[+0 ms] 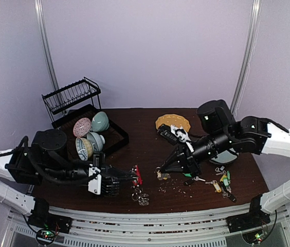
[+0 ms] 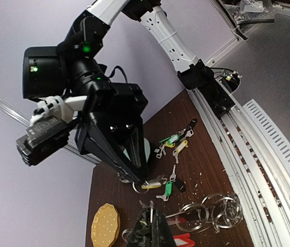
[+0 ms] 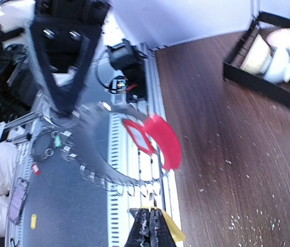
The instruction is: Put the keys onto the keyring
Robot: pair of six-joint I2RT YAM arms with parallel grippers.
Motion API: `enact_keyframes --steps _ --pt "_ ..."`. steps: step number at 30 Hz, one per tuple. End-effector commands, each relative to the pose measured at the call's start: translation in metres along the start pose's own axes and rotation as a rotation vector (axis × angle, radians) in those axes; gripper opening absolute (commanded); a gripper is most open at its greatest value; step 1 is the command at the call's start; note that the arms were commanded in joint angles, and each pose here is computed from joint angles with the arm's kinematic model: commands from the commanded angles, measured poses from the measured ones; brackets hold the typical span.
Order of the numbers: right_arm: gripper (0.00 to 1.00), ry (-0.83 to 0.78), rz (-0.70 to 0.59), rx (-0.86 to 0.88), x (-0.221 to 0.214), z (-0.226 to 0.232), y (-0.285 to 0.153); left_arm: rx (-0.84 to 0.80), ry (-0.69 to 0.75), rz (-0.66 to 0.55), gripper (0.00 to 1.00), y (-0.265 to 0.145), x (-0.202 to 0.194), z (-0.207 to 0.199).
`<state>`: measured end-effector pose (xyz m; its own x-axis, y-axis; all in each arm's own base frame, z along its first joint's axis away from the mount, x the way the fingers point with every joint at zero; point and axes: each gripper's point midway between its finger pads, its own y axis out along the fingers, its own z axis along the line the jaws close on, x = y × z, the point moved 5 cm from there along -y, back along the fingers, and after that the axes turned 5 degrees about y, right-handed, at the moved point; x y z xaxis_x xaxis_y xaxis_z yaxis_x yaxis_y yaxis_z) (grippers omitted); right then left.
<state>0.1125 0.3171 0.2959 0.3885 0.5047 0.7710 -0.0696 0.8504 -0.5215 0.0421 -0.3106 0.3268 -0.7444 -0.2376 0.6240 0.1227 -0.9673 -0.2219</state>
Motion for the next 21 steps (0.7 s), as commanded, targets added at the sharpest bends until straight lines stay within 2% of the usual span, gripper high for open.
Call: enact_keyframes --steps 1,6,10,17,21 --pt "0.0 -0.076 0.087 0.166 -0.001 0.024 -0.01 0.055 0.176 0.078 0.0 0.002 0.009 0.012" --pt "0.0 -0.153 0.012 0.303 0.02 0.047 -0.022 0.056 0.253 0.097 0.0 0.009 0.013 0.015" --pt "0.0 -0.2 0.021 0.353 0.025 0.058 -0.026 0.073 0.289 0.114 0.0 0.013 0.015 0.019" --pt "0.0 -0.229 0.023 0.301 0.029 0.057 -0.013 0.116 0.265 0.146 0.0 0.025 0.012 0.024" --pt "0.0 -0.233 -0.036 0.274 0.036 0.055 -0.014 0.129 0.209 0.145 0.0 0.026 0.015 0.027"
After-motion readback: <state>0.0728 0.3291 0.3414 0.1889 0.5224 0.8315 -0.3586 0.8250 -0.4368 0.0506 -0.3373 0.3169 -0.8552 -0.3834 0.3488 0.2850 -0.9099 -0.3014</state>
